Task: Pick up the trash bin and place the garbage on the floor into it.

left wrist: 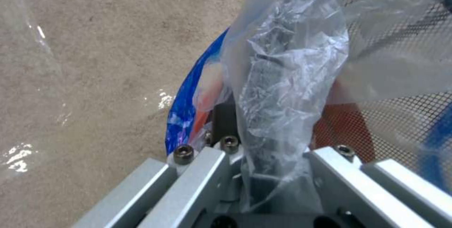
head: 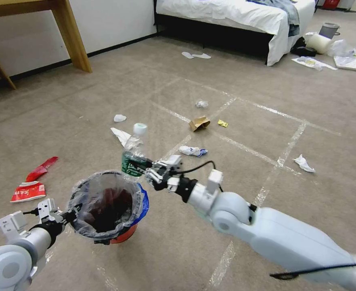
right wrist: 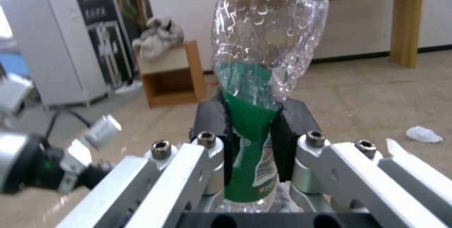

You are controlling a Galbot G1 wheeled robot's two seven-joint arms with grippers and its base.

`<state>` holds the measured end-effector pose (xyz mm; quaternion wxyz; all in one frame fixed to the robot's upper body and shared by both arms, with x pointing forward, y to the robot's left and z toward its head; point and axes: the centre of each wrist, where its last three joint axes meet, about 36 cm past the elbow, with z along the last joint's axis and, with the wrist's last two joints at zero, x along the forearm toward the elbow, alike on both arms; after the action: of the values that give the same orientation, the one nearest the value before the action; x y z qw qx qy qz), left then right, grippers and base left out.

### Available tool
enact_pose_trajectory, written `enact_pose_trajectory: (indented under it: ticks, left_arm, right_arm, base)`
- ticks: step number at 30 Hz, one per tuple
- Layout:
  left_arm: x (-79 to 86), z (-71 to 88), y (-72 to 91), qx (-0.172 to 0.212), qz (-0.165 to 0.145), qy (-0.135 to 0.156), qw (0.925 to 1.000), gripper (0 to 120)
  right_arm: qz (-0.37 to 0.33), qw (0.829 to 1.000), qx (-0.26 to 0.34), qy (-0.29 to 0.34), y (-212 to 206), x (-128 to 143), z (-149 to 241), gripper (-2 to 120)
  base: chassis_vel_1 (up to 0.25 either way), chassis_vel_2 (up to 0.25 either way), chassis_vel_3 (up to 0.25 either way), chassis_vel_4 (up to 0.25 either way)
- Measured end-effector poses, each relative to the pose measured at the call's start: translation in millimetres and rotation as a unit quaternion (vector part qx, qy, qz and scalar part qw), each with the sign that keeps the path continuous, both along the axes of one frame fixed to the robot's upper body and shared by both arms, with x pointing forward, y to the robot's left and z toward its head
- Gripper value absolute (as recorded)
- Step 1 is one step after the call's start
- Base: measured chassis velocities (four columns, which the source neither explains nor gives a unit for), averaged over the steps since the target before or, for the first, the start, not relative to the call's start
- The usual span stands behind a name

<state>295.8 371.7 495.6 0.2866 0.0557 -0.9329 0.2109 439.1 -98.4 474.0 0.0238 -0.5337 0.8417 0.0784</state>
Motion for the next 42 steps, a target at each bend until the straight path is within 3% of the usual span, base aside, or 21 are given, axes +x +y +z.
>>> enact_pose_trajectory:
  ticks: [15, 25, 33, 41, 42]
  left_arm:
    - [-0.7, 4.3, 3.4, -0.002, 0.008, -0.007, 0.9999, 1]
    - [-4.1, 5.7, 2.5, -0.006, 0.012, -0.010, 0.9999, 1]
    - [-4.0, 7.3, 3.9, -0.004, 0.011, -0.011, 0.9999, 1]
    - [-4.1, 6.1, 5.1, -0.005, 0.014, -0.009, 0.9998, 1]
    - [-4.6, 5.2, 4.9, -0.006, 0.015, -0.009, 0.9998, 1]
  right_arm:
    - [0.063, 0.996, -0.051, -0.043, 47.3, 7.5, -4.4, 16]
    - [0.069, 0.992, -0.081, -0.063, 77.7, 9.1, -32.6, 16]
    - [0.060, 0.993, -0.083, -0.059, 72.1, 9.4, -41.6, 49]
    - [0.061, 0.993, -0.080, -0.058, 70.8, 8.5, -40.3, 73]
    - [0.062, 0.993, -0.080, -0.057, 70.5, 7.7, -40.1, 81]
  base:
    - [0.000, 0.000, 0.000, 0.000]
    - [0.000, 0.000, 0.000, 0.000]
    - [0.000, 0.000, 0.000, 0.000]
    - [0.000, 0.000, 0.000, 0.000]
    - [0.000, 0.000, 0.000, 0.000]
